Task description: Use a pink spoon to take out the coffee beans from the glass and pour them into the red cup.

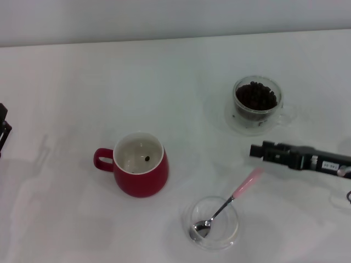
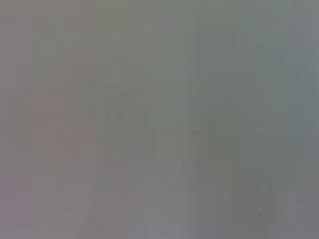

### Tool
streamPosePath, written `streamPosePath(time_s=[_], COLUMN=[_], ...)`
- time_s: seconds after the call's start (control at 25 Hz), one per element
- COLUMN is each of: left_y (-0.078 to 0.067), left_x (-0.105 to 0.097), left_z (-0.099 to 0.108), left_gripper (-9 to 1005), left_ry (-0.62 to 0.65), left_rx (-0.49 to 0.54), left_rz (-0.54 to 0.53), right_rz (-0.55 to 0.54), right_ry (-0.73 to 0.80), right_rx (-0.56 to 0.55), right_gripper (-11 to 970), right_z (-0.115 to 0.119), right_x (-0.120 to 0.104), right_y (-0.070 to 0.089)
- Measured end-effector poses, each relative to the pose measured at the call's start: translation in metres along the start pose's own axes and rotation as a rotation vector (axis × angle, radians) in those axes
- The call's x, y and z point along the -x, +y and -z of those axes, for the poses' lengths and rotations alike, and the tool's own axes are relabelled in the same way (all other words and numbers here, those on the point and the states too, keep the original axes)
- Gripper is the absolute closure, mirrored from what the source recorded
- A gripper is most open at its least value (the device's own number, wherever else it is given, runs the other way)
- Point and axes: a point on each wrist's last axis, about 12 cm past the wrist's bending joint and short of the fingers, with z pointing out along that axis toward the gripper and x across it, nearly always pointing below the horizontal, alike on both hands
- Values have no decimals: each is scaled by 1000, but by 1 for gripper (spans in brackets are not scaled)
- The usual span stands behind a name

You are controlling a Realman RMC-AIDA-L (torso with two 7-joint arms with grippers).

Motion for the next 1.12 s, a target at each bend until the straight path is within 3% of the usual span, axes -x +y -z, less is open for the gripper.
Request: streamPosePath(time_s=[0.28,0.52,0.64,0.8,0.88,1.12], left_y=[0,1,1,1,1,1], left_x=[0,0,0,0,-1,-3], left_z=[1,0,-1,-1,-1,-1], left_gripper=[197,197,197,197,197,197], left_ry=[1,-1,-1,2,9,22], left_rx=[1,0,1,2,3,18], left_rz=[0,-1,-1,-2,-1,25], right_rz=[73,192,358,587,622,602], right_ry=[-180,-471,-619,-729,-751,-725], right_rx=[-46,-119,-201,-391,-476,-540], right_gripper=[84,83,83,83,83,83], right_z=[15,24,29,30,31,30], right_x=[9,8,6,-4,-8,-13], right_y=[-4,-4,0,3,2,-3])
